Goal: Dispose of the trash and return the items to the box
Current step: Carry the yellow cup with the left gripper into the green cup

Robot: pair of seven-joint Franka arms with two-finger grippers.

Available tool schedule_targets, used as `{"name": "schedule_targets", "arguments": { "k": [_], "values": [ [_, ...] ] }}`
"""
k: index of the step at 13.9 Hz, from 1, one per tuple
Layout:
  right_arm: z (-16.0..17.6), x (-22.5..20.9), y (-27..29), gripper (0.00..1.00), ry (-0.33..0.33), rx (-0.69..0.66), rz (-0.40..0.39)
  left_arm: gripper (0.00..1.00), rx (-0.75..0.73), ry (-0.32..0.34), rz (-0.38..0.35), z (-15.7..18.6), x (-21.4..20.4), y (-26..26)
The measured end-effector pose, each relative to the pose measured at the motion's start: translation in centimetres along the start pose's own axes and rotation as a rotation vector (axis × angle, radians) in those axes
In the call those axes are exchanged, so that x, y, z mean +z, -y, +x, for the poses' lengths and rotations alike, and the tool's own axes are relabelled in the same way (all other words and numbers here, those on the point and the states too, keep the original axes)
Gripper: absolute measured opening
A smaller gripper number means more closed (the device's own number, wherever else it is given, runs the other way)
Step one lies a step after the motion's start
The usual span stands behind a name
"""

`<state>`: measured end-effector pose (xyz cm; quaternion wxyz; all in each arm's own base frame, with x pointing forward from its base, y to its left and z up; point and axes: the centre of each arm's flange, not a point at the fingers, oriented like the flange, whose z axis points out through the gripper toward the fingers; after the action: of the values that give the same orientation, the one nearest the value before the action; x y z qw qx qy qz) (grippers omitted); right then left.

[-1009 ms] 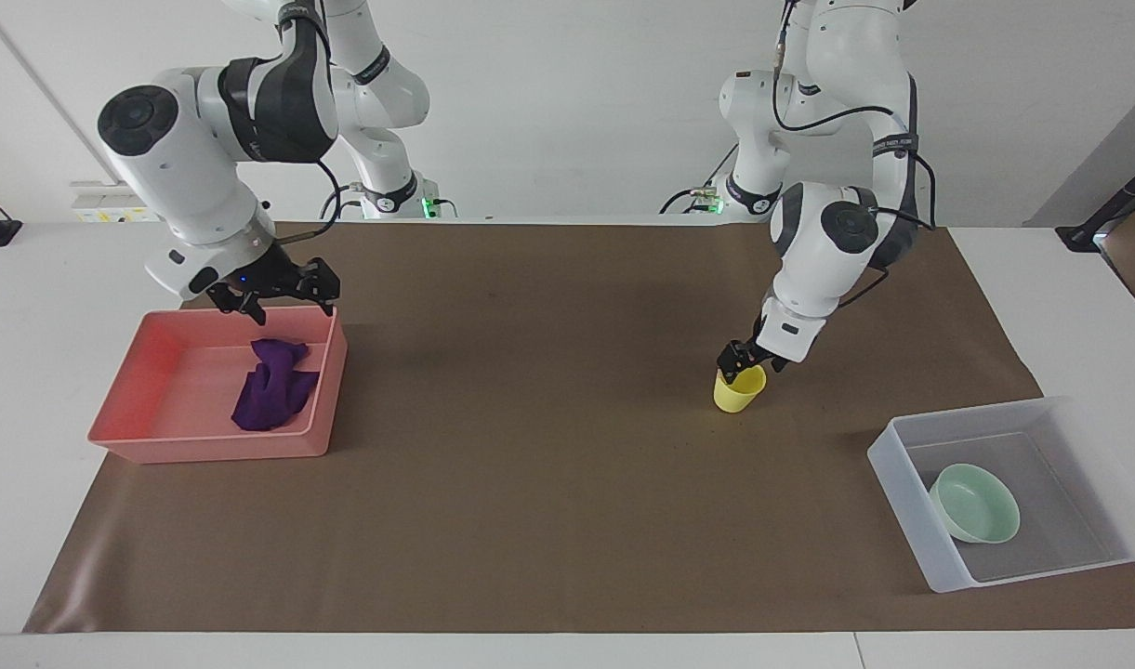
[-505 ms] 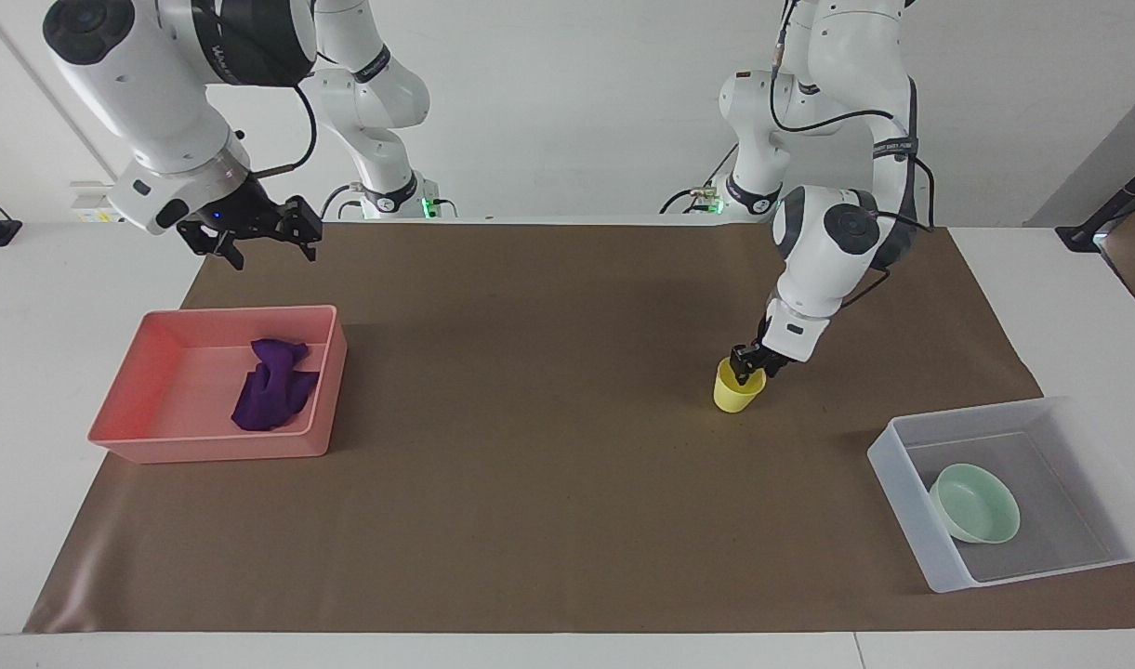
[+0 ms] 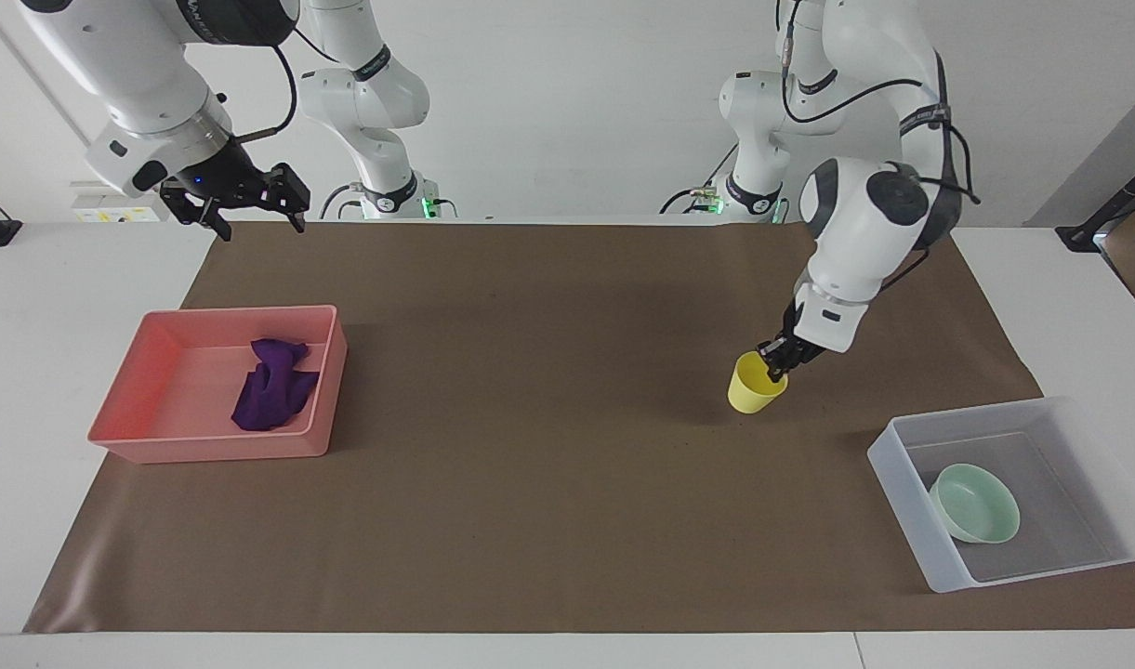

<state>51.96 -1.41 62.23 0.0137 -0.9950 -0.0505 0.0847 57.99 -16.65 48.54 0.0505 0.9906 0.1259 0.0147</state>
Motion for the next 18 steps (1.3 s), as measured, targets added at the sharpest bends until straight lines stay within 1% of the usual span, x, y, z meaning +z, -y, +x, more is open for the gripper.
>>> {"name": "schedule_targets", "arguments": {
  "k": [1,2,3,4,5,7,9,11,13,14,15,16,17,18],
  "values": [
    [0.0,0.0,0.0,1.00,0.000,0.000,0.001,0.03,-0.027,0.009,0.005,1.7,-3.5,1.1],
    [-0.1,0.0,0.1,1.00,-0.001,-0.001,0.001,0.03,-0.063,0.008,0.009,3.5,-5.8,2.7],
    [-0.1,-0.1,0.1,1.00,-0.004,-0.001,0.000,0.03,-0.108,-0.014,0.004,5.9,-7.0,5.0],
    [-0.2,-0.3,0.1,1.00,-0.008,-0.001,0.000,0.03,-0.145,-0.043,-0.002,8.5,-7.3,8.1],
    [-0.3,-0.4,0.1,1.00,-0.015,0.000,-0.001,0.03,-0.165,-0.078,-0.006,11.3,-6.7,11.9],
    [-0.3,-0.6,0.3,1.00,-0.024,-0.003,-0.001,0.03,-0.173,-0.131,-0.001,15.9,-3.8,19.2],
    [-0.2,-0.5,1.1,1.00,-0.023,-0.005,-0.001,0.03,-0.182,-0.144,0.009,18.9,0.2,23.1],
    [-0.1,-0.5,1.7,1.00,-0.022,-0.005,-0.001,0.03,-0.190,-0.158,0.011,20.7,4.3,24.1],
    [-0.2,-0.5,1.4,1.00,-0.024,0.003,0.002,0.03,-0.176,-0.163,0.007,21.5,7.3,23.4],
    [-0.2,-0.6,1.3,1.00,-0.027,0.005,0.003,0.03,-0.163,-0.159,0.008,21.6,8.2,23.1],
    [-0.2,-0.6,1.2,1.00,-0.031,0.005,0.004,0.05,-0.156,-0.153,0.009,21.6,8.7,23.0],
    [-0.2,-0.6,1.1,1.00,-0.034,0.007,0.004,0.06,-0.151,-0.154,0.009,21.6,8.7,23.0],
    [-0.2,-0.6,0.9,1.00,-0.034,0.009,0.005,0.14,-0.145,-0.157,0.008,21.5,8.4,22.8],
    [-0.2,-0.6,0.8,1.00,-0.033,0.011,0.006,0.26,-0.135,-0.163,0.004,21.5,7.8,22.3]
  ]
}}
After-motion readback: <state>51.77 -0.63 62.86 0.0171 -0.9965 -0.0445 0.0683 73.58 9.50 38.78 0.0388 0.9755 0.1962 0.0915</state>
